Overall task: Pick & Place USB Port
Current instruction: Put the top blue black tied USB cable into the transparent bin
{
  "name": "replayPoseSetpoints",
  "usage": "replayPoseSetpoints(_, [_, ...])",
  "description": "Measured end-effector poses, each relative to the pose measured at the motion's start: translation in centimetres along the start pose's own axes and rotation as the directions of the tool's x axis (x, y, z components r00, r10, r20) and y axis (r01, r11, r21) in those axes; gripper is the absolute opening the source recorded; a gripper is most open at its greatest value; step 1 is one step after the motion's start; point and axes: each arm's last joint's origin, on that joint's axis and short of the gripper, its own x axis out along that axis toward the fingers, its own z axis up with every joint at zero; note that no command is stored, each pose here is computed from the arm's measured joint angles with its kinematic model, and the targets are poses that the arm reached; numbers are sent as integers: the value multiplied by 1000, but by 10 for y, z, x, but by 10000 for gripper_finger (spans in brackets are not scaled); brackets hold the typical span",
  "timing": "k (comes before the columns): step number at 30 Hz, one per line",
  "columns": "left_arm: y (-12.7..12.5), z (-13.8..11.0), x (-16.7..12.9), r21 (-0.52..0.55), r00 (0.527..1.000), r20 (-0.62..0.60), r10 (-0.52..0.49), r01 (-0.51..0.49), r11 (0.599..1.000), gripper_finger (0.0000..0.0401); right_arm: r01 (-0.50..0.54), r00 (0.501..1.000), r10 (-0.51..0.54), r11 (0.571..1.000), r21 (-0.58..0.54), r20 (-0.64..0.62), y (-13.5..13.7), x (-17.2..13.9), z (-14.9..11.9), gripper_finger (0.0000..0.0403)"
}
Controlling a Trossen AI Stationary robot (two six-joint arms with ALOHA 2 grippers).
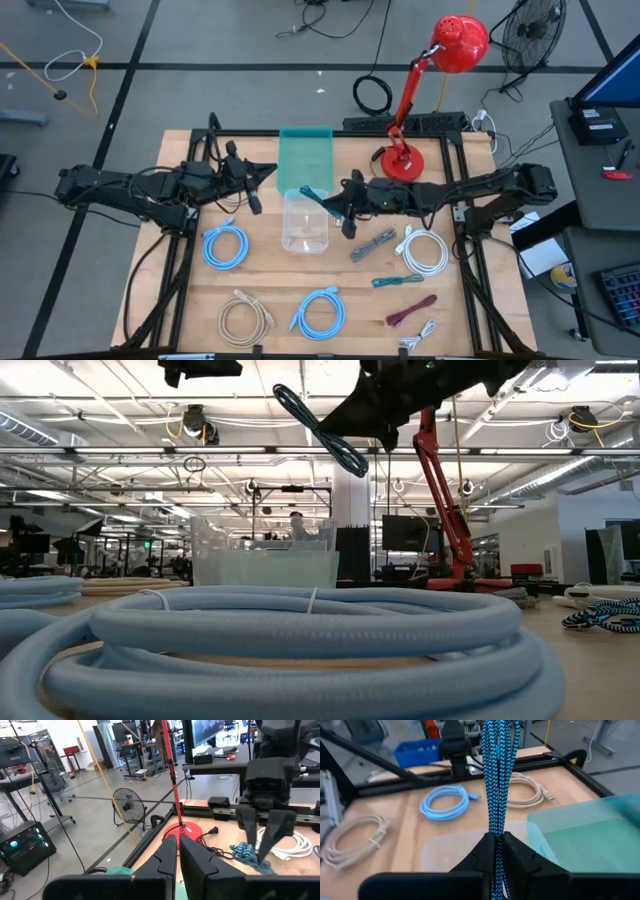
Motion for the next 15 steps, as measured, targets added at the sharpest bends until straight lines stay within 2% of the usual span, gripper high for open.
replayPoseSetpoints(3, [0, 0, 0, -6, 1000, 0, 0, 0, 1000, 26, 22, 998, -26, 997, -70, -57, -3, 14, 8, 18])
replayPoseSetpoints(5, [0, 0, 0, -6, 1000, 0, 0, 0, 1000, 26, 21, 989, -39, 992, -125, -141, -3, 22, 9, 18])
replayPoseSetpoints(8, [0, -1, 0, -4, 1000, -5, 0, 0, 1000, 26, -1, 975, -50, 973, -230, -215, 3, 50, 17, 18])
replayPoseSetpoints(11, [0, -2, 0, -5, 1000, -18, -1, 1, 1000, 26, -59, 916, -82, 941, -333, -393, 9, 68, 8, 18])
replayPoseSetpoints(15, [0, -5, 0, -13, 999, -45, -4, 3, 1000, 26, -87, 872, -156, 884, -459, -465, 16, 86, 0, 18])
